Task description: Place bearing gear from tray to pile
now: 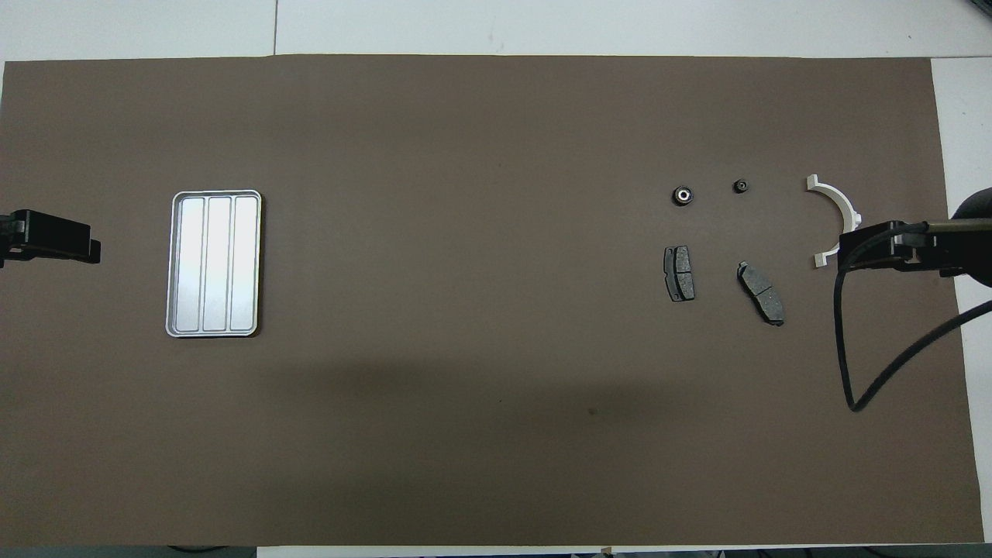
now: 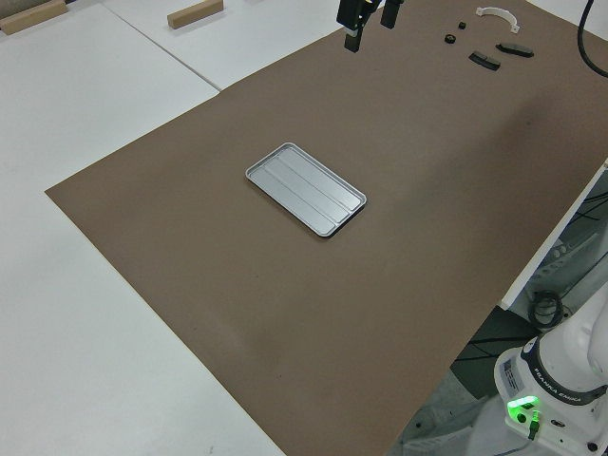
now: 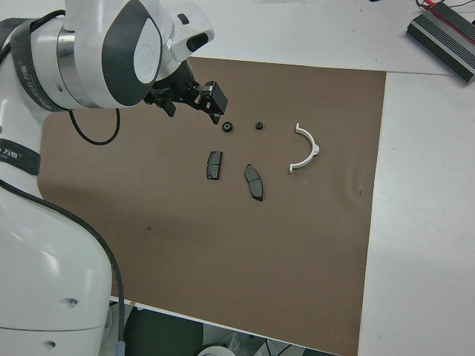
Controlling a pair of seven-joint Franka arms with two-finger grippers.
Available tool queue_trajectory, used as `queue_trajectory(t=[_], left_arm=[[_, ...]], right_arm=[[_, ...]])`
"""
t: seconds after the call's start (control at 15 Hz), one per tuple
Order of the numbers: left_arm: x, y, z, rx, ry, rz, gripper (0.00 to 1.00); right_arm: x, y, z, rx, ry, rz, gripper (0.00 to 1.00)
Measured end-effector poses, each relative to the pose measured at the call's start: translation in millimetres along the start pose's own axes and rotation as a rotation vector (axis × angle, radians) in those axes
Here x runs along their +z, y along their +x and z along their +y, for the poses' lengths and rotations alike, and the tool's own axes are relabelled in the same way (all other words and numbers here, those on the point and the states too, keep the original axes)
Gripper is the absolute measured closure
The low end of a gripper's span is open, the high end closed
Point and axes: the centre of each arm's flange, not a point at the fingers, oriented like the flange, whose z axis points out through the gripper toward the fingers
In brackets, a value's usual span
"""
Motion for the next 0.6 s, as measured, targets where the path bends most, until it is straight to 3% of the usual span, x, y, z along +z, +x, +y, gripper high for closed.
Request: queue_trajectory(t=[0.6], left_arm=[[0.0, 0.0, 0.0, 0.0, 0.0, 0.0, 0.0]], right_arm=[[-1.5, 0.9, 3.9, 0.01, 0.022, 0.003, 0.0]])
